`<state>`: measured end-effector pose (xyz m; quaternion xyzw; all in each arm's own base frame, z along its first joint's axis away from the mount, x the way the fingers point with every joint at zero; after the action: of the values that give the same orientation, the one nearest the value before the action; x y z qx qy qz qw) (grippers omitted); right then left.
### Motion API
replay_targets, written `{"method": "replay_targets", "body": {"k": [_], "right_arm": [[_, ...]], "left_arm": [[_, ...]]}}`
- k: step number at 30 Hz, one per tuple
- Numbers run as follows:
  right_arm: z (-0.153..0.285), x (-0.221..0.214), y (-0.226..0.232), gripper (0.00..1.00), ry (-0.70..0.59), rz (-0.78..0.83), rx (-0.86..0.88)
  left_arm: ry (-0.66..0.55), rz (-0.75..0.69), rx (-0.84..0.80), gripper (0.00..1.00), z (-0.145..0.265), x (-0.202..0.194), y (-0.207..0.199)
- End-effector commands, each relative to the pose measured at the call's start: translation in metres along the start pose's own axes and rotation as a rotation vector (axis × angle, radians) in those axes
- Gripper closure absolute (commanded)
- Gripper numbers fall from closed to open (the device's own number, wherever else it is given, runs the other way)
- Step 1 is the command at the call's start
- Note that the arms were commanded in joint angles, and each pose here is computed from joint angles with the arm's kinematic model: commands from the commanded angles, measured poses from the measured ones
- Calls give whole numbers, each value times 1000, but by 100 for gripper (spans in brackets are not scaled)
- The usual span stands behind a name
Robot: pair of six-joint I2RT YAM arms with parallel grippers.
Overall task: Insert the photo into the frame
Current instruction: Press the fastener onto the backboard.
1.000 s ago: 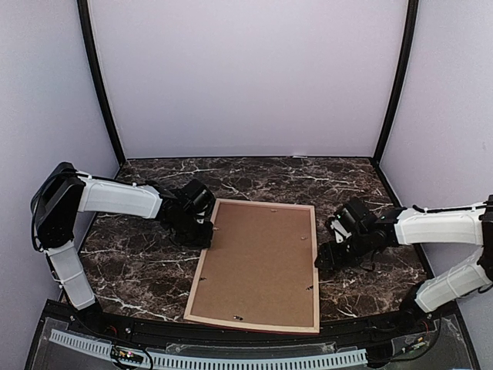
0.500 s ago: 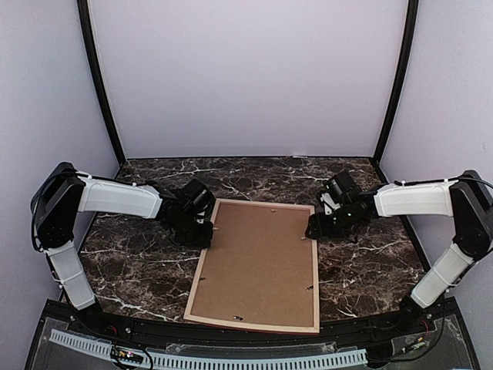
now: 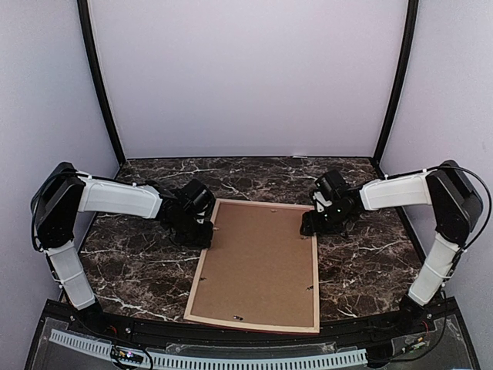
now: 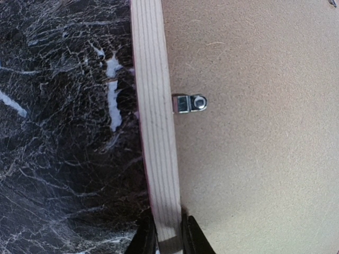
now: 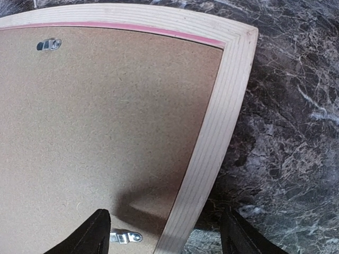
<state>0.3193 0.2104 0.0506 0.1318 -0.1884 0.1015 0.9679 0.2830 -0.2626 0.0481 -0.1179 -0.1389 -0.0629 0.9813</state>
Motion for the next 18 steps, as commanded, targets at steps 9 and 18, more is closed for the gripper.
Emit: {"method": "replay_targets", "body": {"k": [9, 18], "right_arm": [[-7, -3, 3, 31, 25, 63, -6], [-6, -18, 3, 34, 81, 130, 3]], "left_arm": [[35, -33, -19, 82, -2, -8, -4], [38, -30, -16, 82, -2, -8, -4]]}}
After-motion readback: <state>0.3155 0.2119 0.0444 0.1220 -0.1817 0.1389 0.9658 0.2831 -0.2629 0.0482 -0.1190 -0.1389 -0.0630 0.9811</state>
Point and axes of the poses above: each gripper's point midway between its finger pads, its own z axis back along the fingers, its own y axis along the line the jaws close on, x = y × z, the point moved 2 cm from there along z, back along the fingers, and after that the axes turned 2 degrees about z, right-handed, at the moved point
